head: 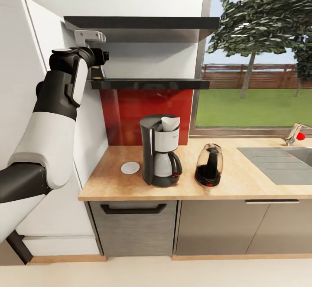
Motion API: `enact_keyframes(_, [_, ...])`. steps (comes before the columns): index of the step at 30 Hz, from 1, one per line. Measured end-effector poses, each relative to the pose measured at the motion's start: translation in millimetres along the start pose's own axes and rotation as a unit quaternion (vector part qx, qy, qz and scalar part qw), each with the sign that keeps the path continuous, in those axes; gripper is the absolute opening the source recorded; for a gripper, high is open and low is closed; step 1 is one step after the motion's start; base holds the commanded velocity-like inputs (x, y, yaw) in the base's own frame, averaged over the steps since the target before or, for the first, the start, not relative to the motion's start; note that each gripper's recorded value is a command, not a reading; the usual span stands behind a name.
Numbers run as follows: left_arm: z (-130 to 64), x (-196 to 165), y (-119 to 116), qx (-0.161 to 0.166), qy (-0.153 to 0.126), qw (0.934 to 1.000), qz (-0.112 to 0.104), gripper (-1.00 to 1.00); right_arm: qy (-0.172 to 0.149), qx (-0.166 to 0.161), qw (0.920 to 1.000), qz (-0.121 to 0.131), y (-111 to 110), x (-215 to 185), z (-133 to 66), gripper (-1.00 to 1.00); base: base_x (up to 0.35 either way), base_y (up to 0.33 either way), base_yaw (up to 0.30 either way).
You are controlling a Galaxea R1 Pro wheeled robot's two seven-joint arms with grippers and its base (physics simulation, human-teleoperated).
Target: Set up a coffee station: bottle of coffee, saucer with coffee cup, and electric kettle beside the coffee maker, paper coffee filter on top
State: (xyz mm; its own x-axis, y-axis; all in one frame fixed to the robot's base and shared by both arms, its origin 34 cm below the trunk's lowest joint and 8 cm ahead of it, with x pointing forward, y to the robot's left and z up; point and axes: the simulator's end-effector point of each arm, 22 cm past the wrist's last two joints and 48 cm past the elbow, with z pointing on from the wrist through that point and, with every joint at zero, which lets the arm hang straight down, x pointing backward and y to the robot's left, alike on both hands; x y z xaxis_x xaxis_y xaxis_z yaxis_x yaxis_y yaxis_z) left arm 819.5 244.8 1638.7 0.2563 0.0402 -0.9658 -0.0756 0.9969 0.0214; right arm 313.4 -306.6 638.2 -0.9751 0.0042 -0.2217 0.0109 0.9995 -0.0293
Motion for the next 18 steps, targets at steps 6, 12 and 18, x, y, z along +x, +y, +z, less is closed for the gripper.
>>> enact_keyframes(6, [0.0, -0.2, 0.0, 0.0, 0.0, 1.0, 0.0, 1.0, 0.0, 0.005, 1.0, 0.0, -10.4, 0.2, -0.5, 1.0, 0.007, 0.0, 0.0])
enact_keyframes(12, [0.2, -0.3, 0.9, -0.001, -0.001, 1.0, 0.001, 1.0, 0.0, -0.047, 0.9989, 0.0, 2.6, 0.3, -2.2, 1.0, 0.002, 0.0, 0.0])
enact_keyframes(18, [-0.3, -1.1, 1.1, -0.001, -0.002, 1.0, 0.0, 1.0, 0.001, -0.068, 0.9977, 0.0, 13.4, 1.1, -3.3, 1.0, 0.149, 0.0, 0.0])
